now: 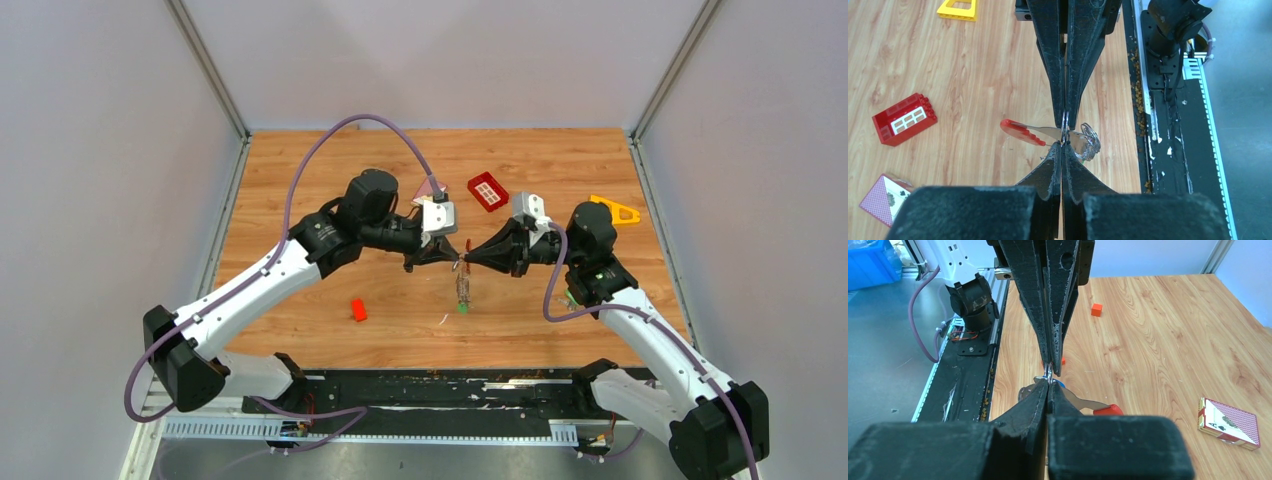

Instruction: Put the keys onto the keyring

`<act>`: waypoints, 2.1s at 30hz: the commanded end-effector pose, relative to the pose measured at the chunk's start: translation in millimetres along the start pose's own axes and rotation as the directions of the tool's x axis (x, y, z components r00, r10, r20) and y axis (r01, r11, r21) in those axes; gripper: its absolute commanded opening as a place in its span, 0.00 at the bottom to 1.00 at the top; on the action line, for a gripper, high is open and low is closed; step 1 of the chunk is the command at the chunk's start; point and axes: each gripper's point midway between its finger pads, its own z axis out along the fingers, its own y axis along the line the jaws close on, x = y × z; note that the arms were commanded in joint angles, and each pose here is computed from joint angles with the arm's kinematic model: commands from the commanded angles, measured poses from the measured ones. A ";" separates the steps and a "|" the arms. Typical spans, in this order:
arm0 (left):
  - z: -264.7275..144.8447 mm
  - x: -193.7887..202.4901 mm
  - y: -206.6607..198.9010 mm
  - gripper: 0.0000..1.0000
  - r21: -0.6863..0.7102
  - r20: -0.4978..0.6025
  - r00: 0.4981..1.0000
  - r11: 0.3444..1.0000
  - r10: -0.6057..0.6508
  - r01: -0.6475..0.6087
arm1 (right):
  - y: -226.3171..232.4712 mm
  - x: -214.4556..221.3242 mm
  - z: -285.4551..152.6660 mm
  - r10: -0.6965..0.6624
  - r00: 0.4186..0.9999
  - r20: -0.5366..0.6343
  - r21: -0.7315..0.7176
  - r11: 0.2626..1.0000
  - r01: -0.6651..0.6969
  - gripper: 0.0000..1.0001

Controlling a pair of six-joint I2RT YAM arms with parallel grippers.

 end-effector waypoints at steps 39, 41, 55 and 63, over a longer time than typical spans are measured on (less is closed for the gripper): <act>4.5 -28.0 1.6 0.45 0.019 0.047 0.992 0.992 0.121 -0.122 | -0.1 -17.0 -0.4 -0.105 0.994 0.017 -0.010 0.994 0.105 0.00; 6.2 -27.6 0.9 0.42 0.026 0.049 0.992 0.993 0.116 -0.117 | -0.2 -16.6 -0.3 -0.104 0.994 0.017 -0.010 0.994 0.104 0.00; 11.5 -22.3 -1.8 0.10 0.054 0.041 0.996 0.995 0.084 -0.086 | -0.5 -16.5 -0.5 -0.102 0.995 0.017 -0.008 0.995 0.102 0.00; 0.6 -9.4 6.9 0.00 -0.044 -0.107 0.988 0.992 0.111 -0.116 | -10.4 -11.9 -4.8 -0.137 0.990 -0.034 0.056 0.989 0.138 0.07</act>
